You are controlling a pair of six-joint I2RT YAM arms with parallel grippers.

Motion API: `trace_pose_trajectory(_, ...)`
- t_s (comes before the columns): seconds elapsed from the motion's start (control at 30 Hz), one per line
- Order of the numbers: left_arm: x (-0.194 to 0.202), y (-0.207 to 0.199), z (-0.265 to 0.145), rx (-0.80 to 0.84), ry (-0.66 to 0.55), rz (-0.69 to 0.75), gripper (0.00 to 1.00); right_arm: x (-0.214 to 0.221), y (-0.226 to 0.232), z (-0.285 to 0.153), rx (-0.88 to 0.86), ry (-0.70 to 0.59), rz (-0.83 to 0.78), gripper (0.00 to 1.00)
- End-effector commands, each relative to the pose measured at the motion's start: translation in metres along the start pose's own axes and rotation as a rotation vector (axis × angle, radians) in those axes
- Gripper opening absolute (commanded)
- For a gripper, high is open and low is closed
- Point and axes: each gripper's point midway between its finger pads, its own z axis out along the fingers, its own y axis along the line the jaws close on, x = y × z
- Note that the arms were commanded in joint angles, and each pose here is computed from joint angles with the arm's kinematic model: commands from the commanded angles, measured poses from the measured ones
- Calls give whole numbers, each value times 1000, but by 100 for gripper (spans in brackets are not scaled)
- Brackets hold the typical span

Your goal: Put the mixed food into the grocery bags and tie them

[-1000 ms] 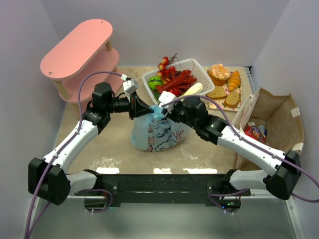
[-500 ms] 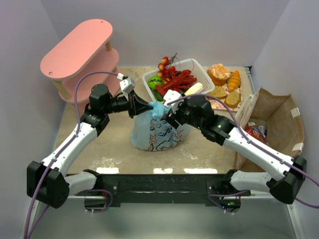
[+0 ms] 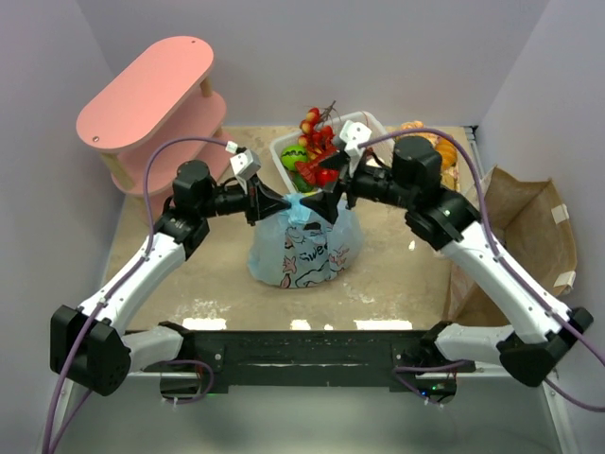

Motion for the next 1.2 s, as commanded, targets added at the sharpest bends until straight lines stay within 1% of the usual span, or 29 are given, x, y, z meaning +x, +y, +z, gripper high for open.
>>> trace_pose_trajectory(0.0,-16,-6,-3,-12,-38,118,0,4,23,28,-194,31,144,97)
trace_pose_trajectory(0.07,-16,-6,-3,-16,-39,123,0,16,25,38,-223,59,147,97)
trace_pose_trajectory(0.2,-15,-7,-4,-16,-44,143,0,47,33,43,-286,142,154,98)
trace_pose_trajectory(0.33,-17,-10,-5,-9,-55,156,0,79,25,48,-247,233,143,94)
trace_pose_trajectory(0.37,-16,-11,-5,-7,-54,156,0,86,23,49,-237,256,142,89)
trace_pose_trajectory(0.4,-16,-9,-5,-12,-53,160,0,93,18,47,-204,293,142,86)
trace_pose_trajectory(0.47,-15,-9,-5,-19,-50,161,0,100,13,47,-164,322,132,80)
trace_pose_trajectory(0.5,-16,-8,-6,-22,-51,167,0,105,11,46,-152,345,132,79)
trace_pose_trajectory(0.67,-16,-10,-6,-16,-50,173,0,122,3,50,-74,422,100,79)
trace_pose_trajectory(0.83,-14,-14,-4,-6,-45,174,0,126,4,61,-40,442,81,85)
trace_pose_trajectory(0.9,-14,-14,-5,-6,-46,175,0,125,-1,63,-2,445,72,86)
trace_pose_trajectory(1.03,-13,-9,-6,-39,-38,180,0,122,-4,61,56,458,47,76)
trace_pose_trajectory(1.07,-12,-8,-6,-47,-35,184,0,118,-4,58,65,452,42,70)
trace_pose_trajectory(1.13,-13,-4,-8,-72,-35,194,0,116,-9,53,96,460,36,65)
trace_pose_trajectory(1.17,-13,-4,-8,-77,-34,196,0,113,-10,49,105,460,32,58)
